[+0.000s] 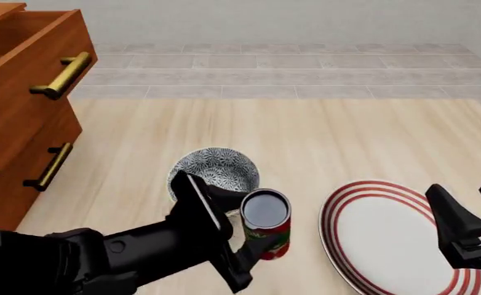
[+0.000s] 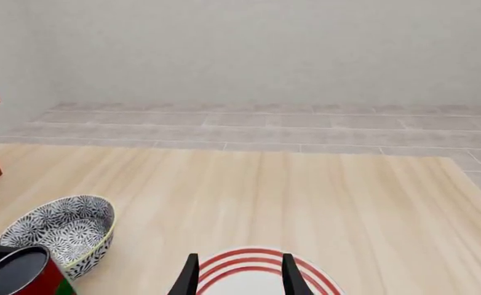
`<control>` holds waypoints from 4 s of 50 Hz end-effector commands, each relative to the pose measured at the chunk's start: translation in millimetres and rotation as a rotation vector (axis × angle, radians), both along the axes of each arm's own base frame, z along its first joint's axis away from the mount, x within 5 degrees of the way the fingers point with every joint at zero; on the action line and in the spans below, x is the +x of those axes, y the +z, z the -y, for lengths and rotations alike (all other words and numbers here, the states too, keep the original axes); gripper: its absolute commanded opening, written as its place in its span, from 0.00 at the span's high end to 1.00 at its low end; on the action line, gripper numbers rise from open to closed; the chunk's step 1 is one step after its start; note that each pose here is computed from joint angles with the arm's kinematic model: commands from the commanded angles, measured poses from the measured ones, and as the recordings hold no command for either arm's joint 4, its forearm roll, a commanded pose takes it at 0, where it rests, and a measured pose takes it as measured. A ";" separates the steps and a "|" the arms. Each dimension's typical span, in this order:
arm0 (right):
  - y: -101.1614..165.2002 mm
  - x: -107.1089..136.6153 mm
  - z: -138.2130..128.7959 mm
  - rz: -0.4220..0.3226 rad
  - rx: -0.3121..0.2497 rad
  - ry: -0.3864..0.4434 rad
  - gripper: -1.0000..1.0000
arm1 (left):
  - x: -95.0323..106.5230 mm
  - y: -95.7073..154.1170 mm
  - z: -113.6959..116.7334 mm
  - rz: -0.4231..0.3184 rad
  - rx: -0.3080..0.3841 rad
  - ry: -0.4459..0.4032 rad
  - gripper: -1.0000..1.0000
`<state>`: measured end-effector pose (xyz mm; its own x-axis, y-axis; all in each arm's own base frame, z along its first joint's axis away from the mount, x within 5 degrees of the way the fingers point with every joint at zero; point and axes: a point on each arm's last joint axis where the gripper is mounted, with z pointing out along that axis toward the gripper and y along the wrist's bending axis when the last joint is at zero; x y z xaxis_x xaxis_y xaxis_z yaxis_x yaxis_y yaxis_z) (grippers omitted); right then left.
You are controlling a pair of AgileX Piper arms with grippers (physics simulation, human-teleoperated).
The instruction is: Put the ketchup in the top drawer of the cabinet.
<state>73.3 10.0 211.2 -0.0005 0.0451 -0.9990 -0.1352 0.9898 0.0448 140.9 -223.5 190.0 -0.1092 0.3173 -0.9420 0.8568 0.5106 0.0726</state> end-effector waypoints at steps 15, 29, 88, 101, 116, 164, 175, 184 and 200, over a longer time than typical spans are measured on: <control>-0.6 1.9 -1.4 -0.010 -0.003 0.015 0.00 | -10.7 41.7 -53.3 0.083 -0.069 0.082 1.00; -1.5 4.6 -3.3 -0.025 -0.001 0.033 0.00 | -14.2 87.0 -95.7 0.102 -0.146 0.221 1.00; -1.9 4.9 -3.3 -0.031 0.007 0.032 0.00 | -90.8 181.5 -188.8 0.268 -0.215 0.392 1.00; -1.9 6.3 -3.5 -0.033 0.007 0.032 0.00 | -108.3 191.4 -204.8 0.284 -0.232 0.478 1.00; -2.0 6.7 -3.7 -0.035 0.010 0.033 0.00 | -119.9 203.0 -214.0 0.323 -0.226 0.569 1.00; -2.5 9.6 -4.4 -0.043 0.004 0.037 0.00 | -130.1 235.9 -220.8 0.401 -0.070 0.729 1.00; -2.8 9.8 -4.4 -0.046 0.005 0.036 0.00 | -120.6 256.3 -219.3 0.422 -0.021 0.758 1.00; -2.8 11.2 -4.9 -0.048 0.009 0.039 0.00 | -117.0 275.5 -219.5 0.409 -0.008 0.795 1.00; -2.6 11.8 -4.6 -0.046 0.011 0.034 0.00 | -78.4 280.8 -219.4 0.386 0.066 0.884 1.00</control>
<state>84.1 14.5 208.7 -0.0473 0.0553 -0.9974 -0.1673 0.9839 0.0625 43.1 -5.1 465.4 0.0098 0.2891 -0.9572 0.1187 0.9502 0.2882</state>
